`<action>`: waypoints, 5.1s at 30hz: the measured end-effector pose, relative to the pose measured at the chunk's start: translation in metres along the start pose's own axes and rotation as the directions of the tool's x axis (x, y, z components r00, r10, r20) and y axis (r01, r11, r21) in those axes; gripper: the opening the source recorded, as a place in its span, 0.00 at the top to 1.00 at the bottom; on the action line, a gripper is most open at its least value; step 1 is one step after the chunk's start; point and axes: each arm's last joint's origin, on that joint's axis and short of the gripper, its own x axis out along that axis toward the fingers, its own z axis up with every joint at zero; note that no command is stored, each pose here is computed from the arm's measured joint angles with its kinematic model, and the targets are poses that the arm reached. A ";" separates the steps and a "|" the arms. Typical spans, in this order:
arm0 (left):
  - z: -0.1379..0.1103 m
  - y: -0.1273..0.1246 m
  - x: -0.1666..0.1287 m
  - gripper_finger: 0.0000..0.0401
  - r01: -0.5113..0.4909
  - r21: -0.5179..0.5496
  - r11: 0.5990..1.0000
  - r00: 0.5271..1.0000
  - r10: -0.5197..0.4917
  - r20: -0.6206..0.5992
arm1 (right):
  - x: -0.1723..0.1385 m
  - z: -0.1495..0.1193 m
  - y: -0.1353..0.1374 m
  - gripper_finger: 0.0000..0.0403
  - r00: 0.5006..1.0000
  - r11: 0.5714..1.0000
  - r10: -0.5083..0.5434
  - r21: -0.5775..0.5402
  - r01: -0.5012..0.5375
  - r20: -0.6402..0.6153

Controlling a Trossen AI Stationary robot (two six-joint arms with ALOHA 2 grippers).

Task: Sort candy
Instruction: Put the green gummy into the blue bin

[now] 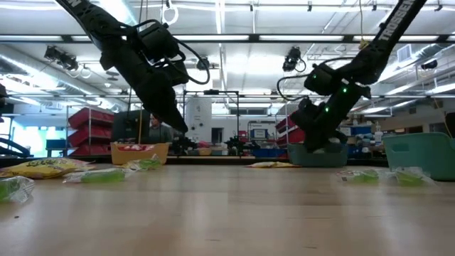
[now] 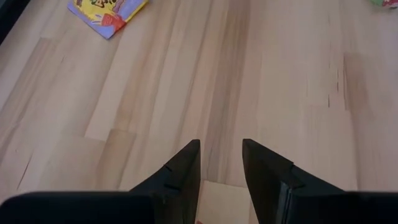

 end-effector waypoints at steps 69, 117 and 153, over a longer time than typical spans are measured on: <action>-0.021 -0.020 0.009 0.98 -0.073 0.095 0.993 0.967 0.094 -0.236 | -0.093 0.008 0.102 0.84 0.939 0.910 0.307 -0.337 -0.243 0.154; 0.099 -0.043 0.013 1.00 0.129 0.387 0.913 0.785 -0.332 0.523 | -0.136 -0.008 0.172 0.73 0.587 0.641 0.760 -0.471 -0.606 0.279; 0.067 -0.031 0.007 0.98 -0.041 0.251 0.967 0.907 -0.069 0.416 | -0.073 0.035 0.016 1.00 0.956 0.989 -0.139 0.076 0.124 0.259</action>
